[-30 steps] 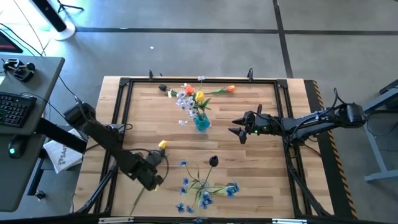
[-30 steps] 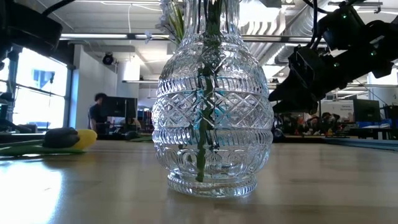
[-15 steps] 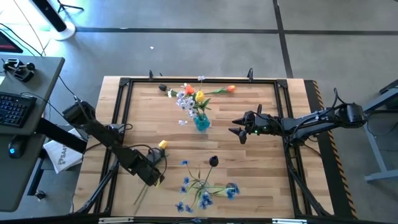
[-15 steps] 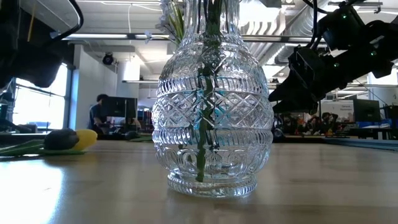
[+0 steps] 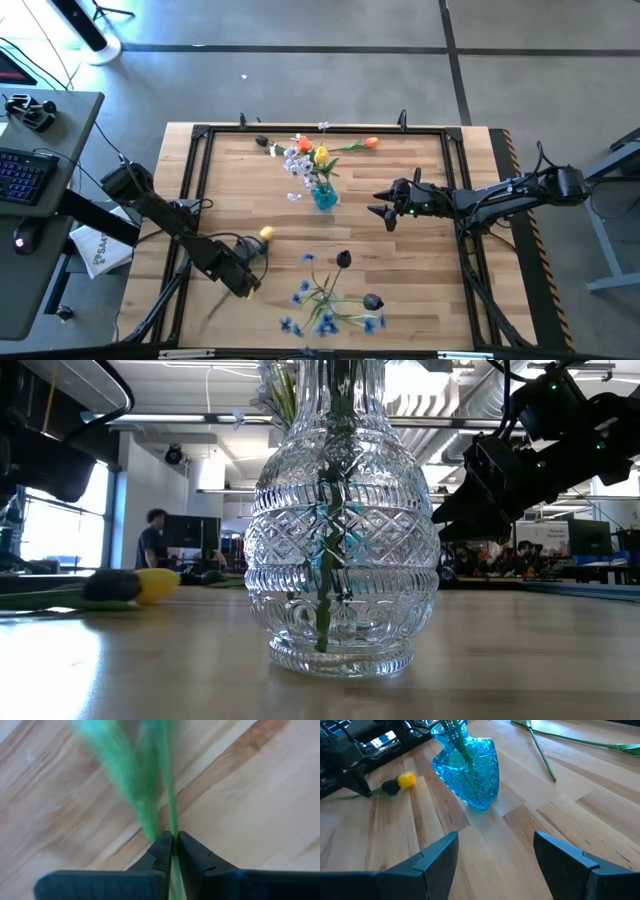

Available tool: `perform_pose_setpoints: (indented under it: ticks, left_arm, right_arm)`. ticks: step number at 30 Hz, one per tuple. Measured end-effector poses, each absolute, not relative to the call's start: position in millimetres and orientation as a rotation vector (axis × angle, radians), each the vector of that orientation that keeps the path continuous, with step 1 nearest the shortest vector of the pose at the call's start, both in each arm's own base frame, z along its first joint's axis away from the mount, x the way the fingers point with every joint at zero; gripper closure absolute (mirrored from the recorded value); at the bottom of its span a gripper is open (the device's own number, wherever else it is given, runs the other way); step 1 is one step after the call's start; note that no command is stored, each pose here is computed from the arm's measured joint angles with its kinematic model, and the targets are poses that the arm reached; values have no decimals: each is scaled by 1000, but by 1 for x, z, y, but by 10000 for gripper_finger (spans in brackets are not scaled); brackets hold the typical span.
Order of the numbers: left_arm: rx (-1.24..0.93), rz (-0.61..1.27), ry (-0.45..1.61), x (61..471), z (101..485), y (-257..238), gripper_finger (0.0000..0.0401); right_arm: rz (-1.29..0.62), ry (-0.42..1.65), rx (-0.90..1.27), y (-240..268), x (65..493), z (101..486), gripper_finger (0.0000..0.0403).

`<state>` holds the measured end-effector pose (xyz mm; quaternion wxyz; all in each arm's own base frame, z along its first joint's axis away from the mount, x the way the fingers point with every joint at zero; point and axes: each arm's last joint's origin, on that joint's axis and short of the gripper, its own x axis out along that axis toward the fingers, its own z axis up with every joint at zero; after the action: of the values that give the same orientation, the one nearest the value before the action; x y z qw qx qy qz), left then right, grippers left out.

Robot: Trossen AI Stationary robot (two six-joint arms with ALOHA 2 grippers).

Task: Sort flowers into vase by color
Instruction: Put the bottom black tulip into the transparent vase

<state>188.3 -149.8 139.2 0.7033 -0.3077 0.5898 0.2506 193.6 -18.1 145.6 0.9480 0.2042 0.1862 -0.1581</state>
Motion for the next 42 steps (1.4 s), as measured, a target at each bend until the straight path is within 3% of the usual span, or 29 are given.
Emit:
perform_pose_setpoints:
  ticks: [11, 24, 33, 42]
  left_arm:
    - [-552, 404, 1082, 196, 158, -150, 400]
    - [-118, 252, 282, 209, 258, -137, 400]
    - [109, 22, -109, 233, 309, -121, 400]
    - [122, -89, -285, 247, 322, -97, 401]
  right_arm:
    - [-282, 328, 381, -8, 196, 151, 149]
    - [0, -2, 212, 35, 201, 187, 149]
    - [102, -91, 128, 52, 224, 238, 149]
    - [89, 4, 70, 55, 246, 289, 149]
